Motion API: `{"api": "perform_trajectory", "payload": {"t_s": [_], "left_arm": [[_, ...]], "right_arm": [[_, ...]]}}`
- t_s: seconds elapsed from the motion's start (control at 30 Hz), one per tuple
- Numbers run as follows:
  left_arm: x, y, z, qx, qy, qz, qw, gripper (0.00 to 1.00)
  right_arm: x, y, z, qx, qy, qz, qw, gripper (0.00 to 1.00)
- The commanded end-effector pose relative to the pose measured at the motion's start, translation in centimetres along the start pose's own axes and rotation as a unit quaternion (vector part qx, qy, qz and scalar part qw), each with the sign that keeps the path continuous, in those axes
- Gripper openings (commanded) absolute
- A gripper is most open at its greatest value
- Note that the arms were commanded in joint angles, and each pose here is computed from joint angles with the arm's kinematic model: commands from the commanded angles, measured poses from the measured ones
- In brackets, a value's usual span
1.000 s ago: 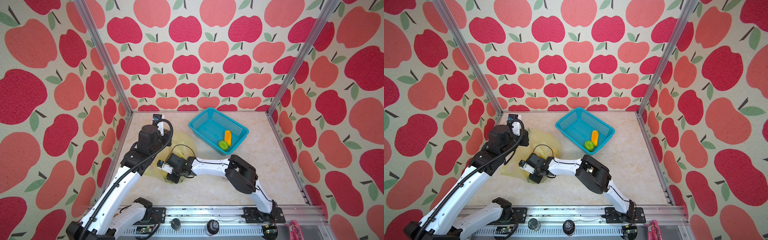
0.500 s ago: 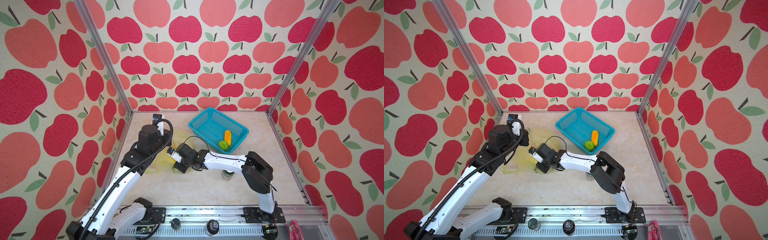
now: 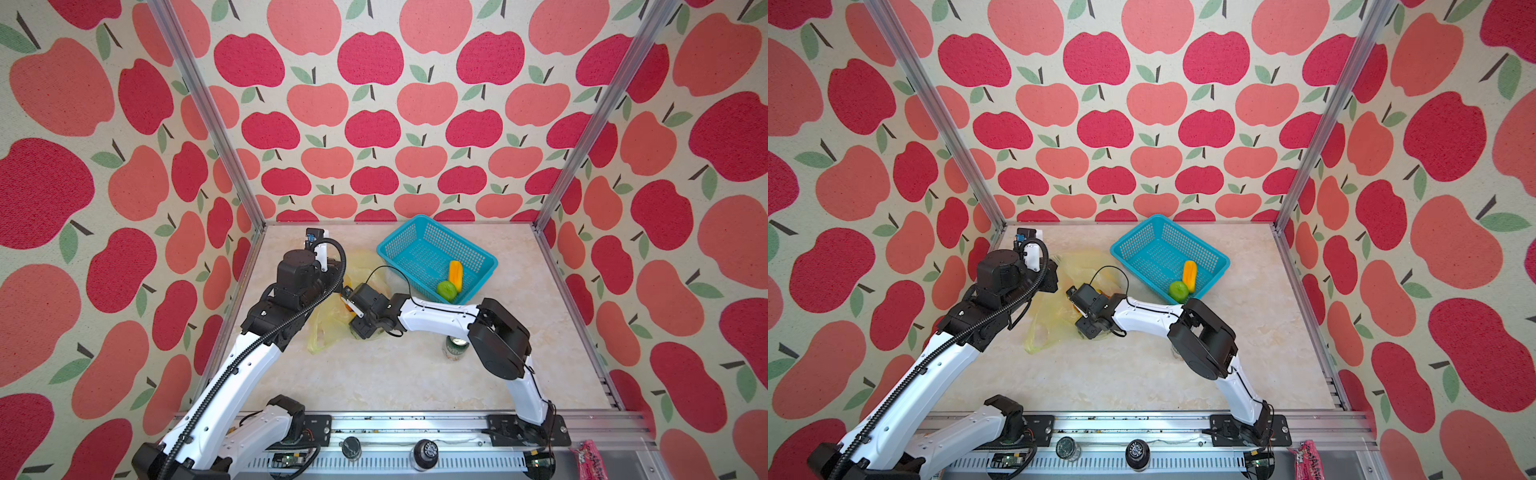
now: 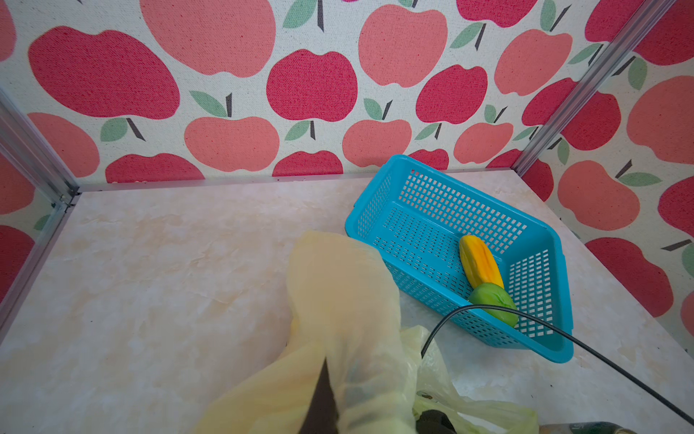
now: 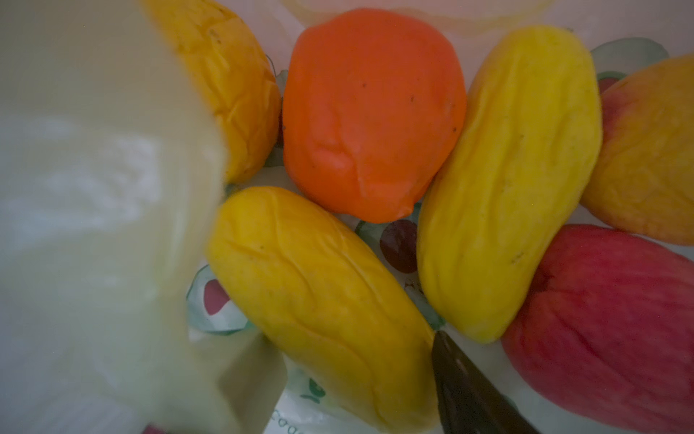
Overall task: Untie the knot of the plastic bag and take out the fruit
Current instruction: 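Push the right gripper into the bag past the bag wall, then position the right gripper over another elongated yellow fruit in the bag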
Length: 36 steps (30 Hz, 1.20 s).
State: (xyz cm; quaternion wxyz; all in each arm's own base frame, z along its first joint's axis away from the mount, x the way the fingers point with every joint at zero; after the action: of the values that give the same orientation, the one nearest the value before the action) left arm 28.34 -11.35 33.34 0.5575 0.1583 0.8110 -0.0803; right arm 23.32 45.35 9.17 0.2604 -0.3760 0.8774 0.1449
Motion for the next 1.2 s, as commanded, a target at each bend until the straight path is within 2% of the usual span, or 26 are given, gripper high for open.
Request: {"api": "perform_trajectory", "payload": {"t_s": [0.0, 0.07, 0.13, 0.23, 0.3, 0.4, 0.43, 0.5, 0.57, 0.7, 0.8, 0.9, 1.17], "left_arm": [[-0.7, 0.1, -0.5, -0.004, -0.018, 0.006, 1.000, 0.00], [-0.7, 0.1, -0.4, -0.004, -0.016, 0.006, 1.000, 0.00], [-0.7, 0.1, -0.5, -0.004, -0.017, 0.006, 1.000, 0.00], [-0.7, 0.1, -0.5, -0.004, -0.018, 0.006, 1.000, 0.00], [-0.7, 0.1, -0.4, -0.004, -0.017, 0.006, 1.000, 0.00], [-0.7, 0.1, -0.4, -0.004, -0.016, 0.006, 1.000, 0.00], [-0.8, 0.1, -0.5, -0.005, -0.018, 0.006, 1.000, 0.00], [-0.7, 0.1, -0.5, -0.004, -0.017, 0.006, 1.000, 0.00], [-0.7, 0.1, -0.5, -0.004, -0.017, 0.005, 1.000, 0.00], [-0.7, 0.1, -0.6, -0.004, -0.018, 0.005, 1.000, 0.00], [-0.7, 0.1, -0.6, -0.003, -0.019, 0.006, 1.000, 0.00], [-0.7, 0.1, -0.6, -0.003, -0.019, 0.005, 1.000, 0.00], [-0.8, 0.1, -0.7, -0.003, -0.021, 0.004, 1.000, 0.00]], "right_arm": [[-0.5, -0.2, -1.8, -0.005, -0.022, 0.009, 1.000, 0.69], [-0.7, -0.1, -2.6, -0.019, -0.034, 0.011, 0.999, 0.62], [-0.8, 0.4, -3.5, -0.045, -0.047, 0.010, 0.998, 0.60], [-1.1, 1.0, -5.2, -0.086, -0.073, 0.012, 0.994, 0.62], [-1.2, 1.0, -6.3, -0.101, -0.093, 0.013, 0.990, 0.66], [-1.3, 0.3, -7.0, -0.088, -0.116, 0.021, 0.989, 0.69], [-1.2, -0.3, -6.7, -0.070, -0.114, 0.025, 0.991, 0.67], [-1.2, -1.3, -5.6, -0.029, -0.098, 0.035, 0.994, 0.56], [-1.0, -1.9, -4.2, -0.015, -0.069, 0.046, 0.996, 0.47], [-0.6, -1.0, -1.7, -0.031, -0.020, 0.049, 0.998, 0.45], [-0.2, 0.0, -0.6, -0.059, 0.011, 0.046, 0.997, 0.48], [0.0, 1.3, -0.2, -0.081, 0.019, 0.034, 0.996, 0.56], [0.6, 2.6, 0.8, -0.090, 0.041, 0.010, 0.995, 0.74]]}}
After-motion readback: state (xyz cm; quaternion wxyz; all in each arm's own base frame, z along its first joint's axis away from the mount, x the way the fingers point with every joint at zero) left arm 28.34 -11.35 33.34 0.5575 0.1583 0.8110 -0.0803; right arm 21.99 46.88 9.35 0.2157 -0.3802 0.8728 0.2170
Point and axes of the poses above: each gripper's point midway between its finger pads, its own z axis out along the fingers, its own y axis along the line the jaws close on, x = y × z, the point moved 4 cm from there along -z, back along the fingers, and after that the axes turned 12 degrees about z, right-handed, at the moved point
